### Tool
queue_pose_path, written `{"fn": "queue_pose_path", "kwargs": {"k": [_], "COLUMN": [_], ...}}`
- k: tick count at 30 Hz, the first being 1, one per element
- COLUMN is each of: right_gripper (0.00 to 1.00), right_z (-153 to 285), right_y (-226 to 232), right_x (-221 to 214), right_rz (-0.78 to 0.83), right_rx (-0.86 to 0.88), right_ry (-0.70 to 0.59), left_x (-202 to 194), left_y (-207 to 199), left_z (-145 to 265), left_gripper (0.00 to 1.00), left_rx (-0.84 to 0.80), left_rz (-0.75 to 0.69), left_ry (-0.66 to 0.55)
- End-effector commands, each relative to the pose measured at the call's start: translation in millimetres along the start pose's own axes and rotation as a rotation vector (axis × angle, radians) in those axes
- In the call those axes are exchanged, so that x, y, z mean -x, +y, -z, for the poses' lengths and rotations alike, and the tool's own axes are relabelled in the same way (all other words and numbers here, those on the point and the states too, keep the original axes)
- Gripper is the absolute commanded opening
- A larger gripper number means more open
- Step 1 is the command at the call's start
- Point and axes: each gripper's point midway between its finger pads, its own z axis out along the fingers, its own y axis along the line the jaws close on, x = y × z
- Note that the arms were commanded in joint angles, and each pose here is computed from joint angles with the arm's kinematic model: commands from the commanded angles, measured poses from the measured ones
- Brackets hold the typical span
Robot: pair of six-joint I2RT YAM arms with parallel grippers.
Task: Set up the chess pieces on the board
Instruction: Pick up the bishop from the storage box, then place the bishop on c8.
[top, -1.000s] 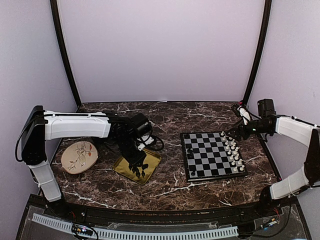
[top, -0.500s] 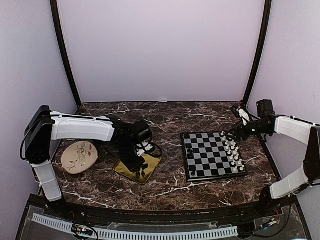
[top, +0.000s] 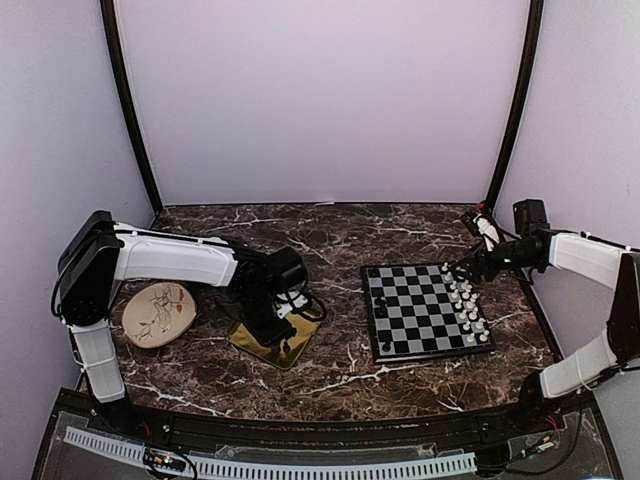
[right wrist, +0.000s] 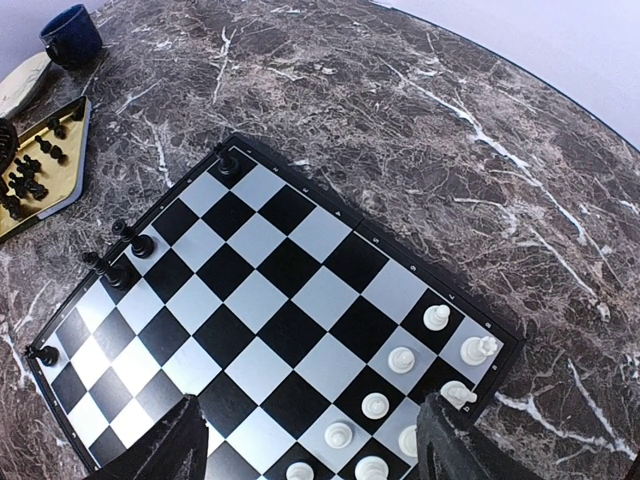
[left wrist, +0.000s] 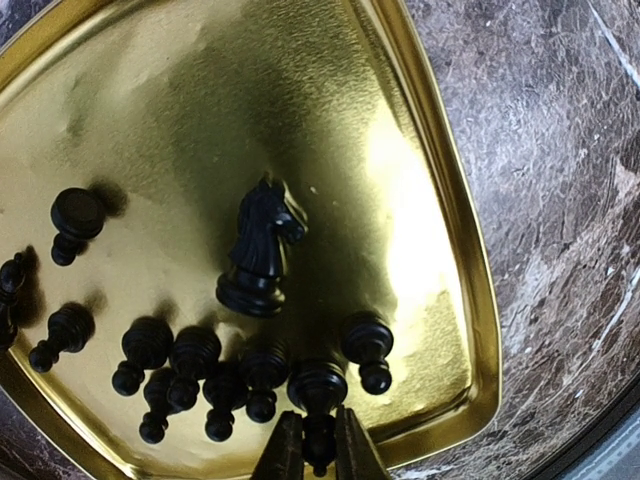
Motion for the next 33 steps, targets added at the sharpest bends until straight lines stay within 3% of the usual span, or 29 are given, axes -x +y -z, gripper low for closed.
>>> {"fn": "queue_pose_path", "kwargs": {"k": [1, 25, 33], "right_gripper": [0.72, 0.72, 0.72], "right_z": [1.8, 2.0, 1.0], "right_y": [-3.9, -3.1, -2.7], "right_x": [10.2, 10.6, 10.0], "right_rz": [0.027, 0.027, 0.025], "right_rx": [-0.016, -0.014, -0.011], "right_ry": [-0.013, -0.015, -0.011], "left_x": [1.6, 23.4, 77.5], "left_y": [-0.2, 14.8, -3.2], "left_z": [4.8, 32.7, 52.8], "left_gripper": [0.09, 0.04, 0.04], "left_rx": [0.000, 0.101, 0.034], "left_rz": [-0.011, -0.034, -0.050], "left_ry": [-0.001, -0.055, -0.189]}}
